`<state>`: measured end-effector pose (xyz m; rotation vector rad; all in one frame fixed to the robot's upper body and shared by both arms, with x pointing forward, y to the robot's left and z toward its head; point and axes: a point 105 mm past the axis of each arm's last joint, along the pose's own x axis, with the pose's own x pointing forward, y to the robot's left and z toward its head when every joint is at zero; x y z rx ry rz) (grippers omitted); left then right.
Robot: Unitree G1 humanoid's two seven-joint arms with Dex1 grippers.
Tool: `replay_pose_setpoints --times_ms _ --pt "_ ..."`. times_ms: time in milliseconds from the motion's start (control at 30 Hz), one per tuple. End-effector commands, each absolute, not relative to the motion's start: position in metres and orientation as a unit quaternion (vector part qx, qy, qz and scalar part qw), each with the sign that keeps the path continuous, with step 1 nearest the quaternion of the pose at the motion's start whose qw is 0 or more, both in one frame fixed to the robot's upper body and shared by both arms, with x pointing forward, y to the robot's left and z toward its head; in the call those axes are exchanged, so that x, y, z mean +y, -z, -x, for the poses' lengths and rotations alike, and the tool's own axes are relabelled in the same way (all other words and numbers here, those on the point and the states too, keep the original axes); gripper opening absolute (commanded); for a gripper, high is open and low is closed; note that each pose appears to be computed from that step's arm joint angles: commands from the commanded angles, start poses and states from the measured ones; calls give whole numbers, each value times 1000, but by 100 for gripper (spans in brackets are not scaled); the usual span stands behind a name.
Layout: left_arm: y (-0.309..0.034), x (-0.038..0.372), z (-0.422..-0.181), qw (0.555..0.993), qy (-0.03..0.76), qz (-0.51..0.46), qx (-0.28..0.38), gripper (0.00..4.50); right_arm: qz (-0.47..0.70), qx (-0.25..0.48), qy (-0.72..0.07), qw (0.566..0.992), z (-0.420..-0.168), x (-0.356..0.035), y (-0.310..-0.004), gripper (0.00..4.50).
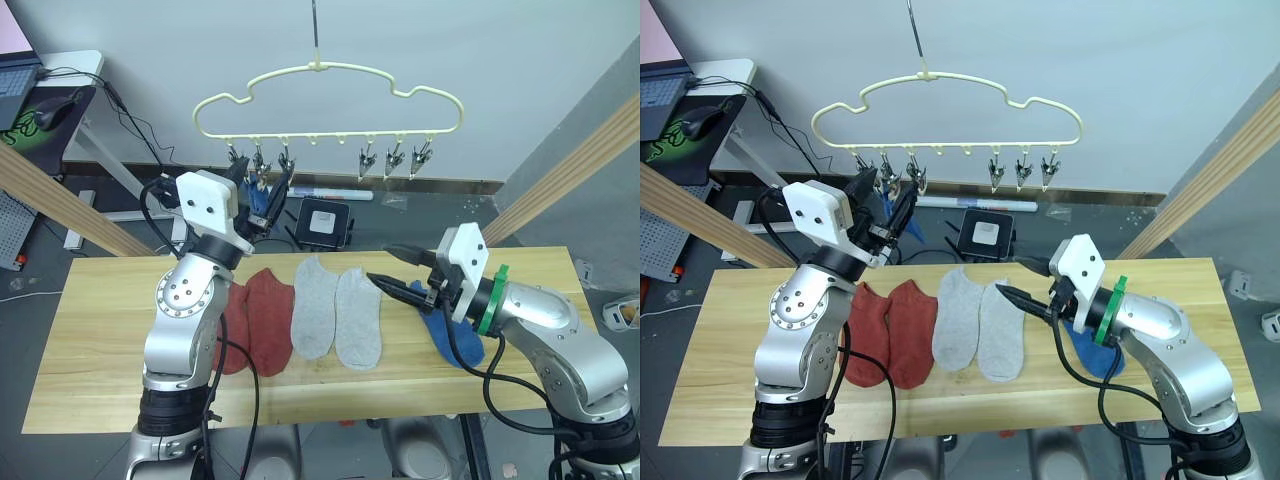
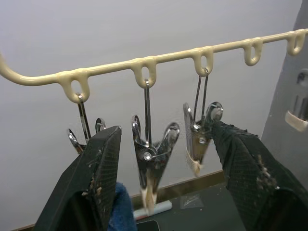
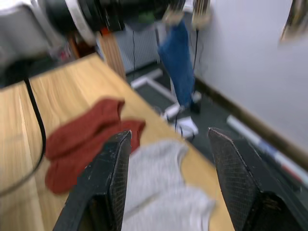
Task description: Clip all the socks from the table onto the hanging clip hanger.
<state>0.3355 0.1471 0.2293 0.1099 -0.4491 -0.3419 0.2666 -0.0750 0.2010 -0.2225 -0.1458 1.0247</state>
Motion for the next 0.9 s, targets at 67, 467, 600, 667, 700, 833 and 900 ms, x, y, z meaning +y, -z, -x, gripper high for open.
replay_pose_setpoints --times_ms 67,467,600,667,700,833,900 --pt "-241 147 -331 952 166 -59 -252 317 100 -130 -495 854 -258 -70 -231 262" --pt "-246 148 -337 950 157 -55 -264 317 107 -125 -498 852 -256 -66 -237 262" --pt "-246 153 -339 953 145 -49 -261 317 110 -121 -497 852 -257 -66 -236 262" --pt "-245 154 -339 954 143 -47 -260 317 111 -120 -495 853 -257 -67 -236 262" --pt "-244 155 -339 954 142 -46 -259 317 112 -120 -495 854 -258 -67 -235 262" --pt "-238 153 -336 954 150 -56 -253 317 113 -119 -492 855 -258 -68 -233 262" --pt "-235 153 -335 955 150 -60 -248 317 113 -119 -492 855 -257 -68 -231 262"
